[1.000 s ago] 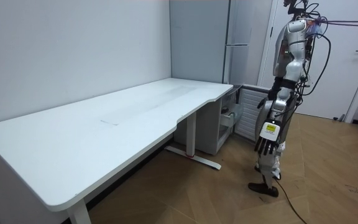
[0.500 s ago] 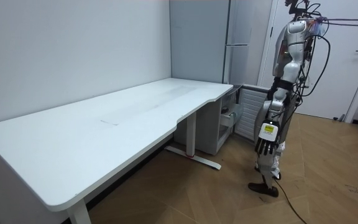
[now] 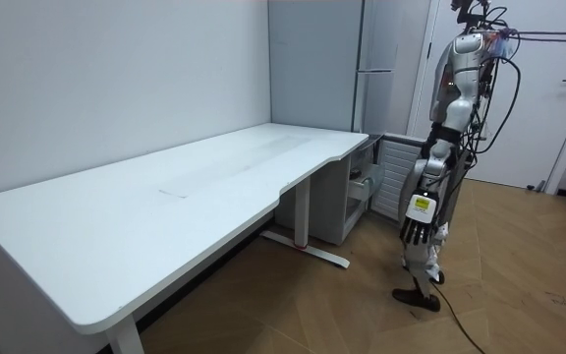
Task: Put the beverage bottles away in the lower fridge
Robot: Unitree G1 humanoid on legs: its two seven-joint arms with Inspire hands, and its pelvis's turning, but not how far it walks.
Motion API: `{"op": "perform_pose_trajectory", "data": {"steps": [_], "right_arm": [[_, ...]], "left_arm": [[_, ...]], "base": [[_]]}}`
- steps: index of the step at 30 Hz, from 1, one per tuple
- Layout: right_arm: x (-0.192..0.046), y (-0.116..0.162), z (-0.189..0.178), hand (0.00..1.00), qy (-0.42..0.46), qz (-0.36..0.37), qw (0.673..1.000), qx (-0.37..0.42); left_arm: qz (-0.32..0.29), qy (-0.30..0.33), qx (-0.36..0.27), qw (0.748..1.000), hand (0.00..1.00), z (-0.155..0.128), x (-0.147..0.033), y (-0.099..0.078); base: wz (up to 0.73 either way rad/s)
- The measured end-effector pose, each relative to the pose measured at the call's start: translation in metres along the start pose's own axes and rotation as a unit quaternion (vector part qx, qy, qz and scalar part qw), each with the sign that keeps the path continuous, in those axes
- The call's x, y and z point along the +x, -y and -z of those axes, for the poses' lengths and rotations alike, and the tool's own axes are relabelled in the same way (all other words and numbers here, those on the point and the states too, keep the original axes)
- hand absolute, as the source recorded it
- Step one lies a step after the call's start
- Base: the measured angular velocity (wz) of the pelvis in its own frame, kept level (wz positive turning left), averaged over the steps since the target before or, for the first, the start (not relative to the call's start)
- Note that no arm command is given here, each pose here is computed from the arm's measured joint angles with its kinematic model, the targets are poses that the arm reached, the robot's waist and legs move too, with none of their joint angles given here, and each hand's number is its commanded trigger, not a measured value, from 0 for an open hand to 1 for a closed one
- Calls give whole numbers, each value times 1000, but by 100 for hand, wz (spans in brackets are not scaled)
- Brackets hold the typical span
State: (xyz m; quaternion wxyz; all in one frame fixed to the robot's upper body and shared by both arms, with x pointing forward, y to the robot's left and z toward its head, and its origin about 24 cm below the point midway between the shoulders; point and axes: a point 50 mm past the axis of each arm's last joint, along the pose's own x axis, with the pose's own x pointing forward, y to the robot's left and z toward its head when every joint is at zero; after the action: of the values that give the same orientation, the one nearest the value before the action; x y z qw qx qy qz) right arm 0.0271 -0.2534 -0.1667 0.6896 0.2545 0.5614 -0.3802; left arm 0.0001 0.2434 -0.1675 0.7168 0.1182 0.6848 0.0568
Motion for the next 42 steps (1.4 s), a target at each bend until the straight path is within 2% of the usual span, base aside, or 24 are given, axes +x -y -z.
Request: {"op": "perform_pose_trajectory", "data": {"steps": [1, 3, 4, 6, 9, 12, 15, 20, 23, 30, 33, 36, 42], "right_arm": [[0, -2, -3, 0, 4, -2, 999, 33], [-1, -21, -22, 0, 28, -32, 987, 154], [-2, -26, -27, 0, 32, -40, 982, 180], [-5, -48, -51, 0, 56, -70, 959, 267], [-12, -78, -77, 0, 78, -119, 930, 340], [-23, -105, -99, 0, 94, -165, 909, 370], [-32, -121, -119, 0, 109, -197, 883, 412], [-52, -146, -155, 0, 138, -258, 850, 438], [-63, -149, -176, 0, 160, -274, 834, 450], [-96, -160, -225, 0, 207, -332, 800, 455], [-108, -167, -237, 0, 221, -360, 785, 454], [-110, -167, -239, 0, 222, -369, 777, 459], [-115, -164, -247, 0, 236, -371, 778, 448]], "left_arm": [[-1, 2, 0, 1000, 0, 0, 0, 0], [-8, 20, -5, 1000, 0, -6, 0, -2], [-11, 24, -7, 1000, 0, -7, 0, -2], [-15, 41, -11, 999, 0, -15, 0, -2], [-20, 66, -14, 998, 0, -32, 1, -3], [-29, 85, -12, 996, 0, -45, 0, -6], [-38, 94, -11, 995, 0, -56, 0, -7], [-41, 112, -3, 993, 0, -73, 0, -10], [-39, 132, 18, 990, 0, -88, -2, -9], [-40, 161, -10, 986, 0, -110, -7, -16], [-41, 161, -42, 985, 0, -110, -7, -20], [-48, 171, -51, 983, 0, -113, -9, -28], [-57, 207, -52, 975, 0, -127, -14, -31]], "base": [[7], [-3], [-5], [0], [0], [0], [5], [14], [12], [19], [18], [12], [10]]}}
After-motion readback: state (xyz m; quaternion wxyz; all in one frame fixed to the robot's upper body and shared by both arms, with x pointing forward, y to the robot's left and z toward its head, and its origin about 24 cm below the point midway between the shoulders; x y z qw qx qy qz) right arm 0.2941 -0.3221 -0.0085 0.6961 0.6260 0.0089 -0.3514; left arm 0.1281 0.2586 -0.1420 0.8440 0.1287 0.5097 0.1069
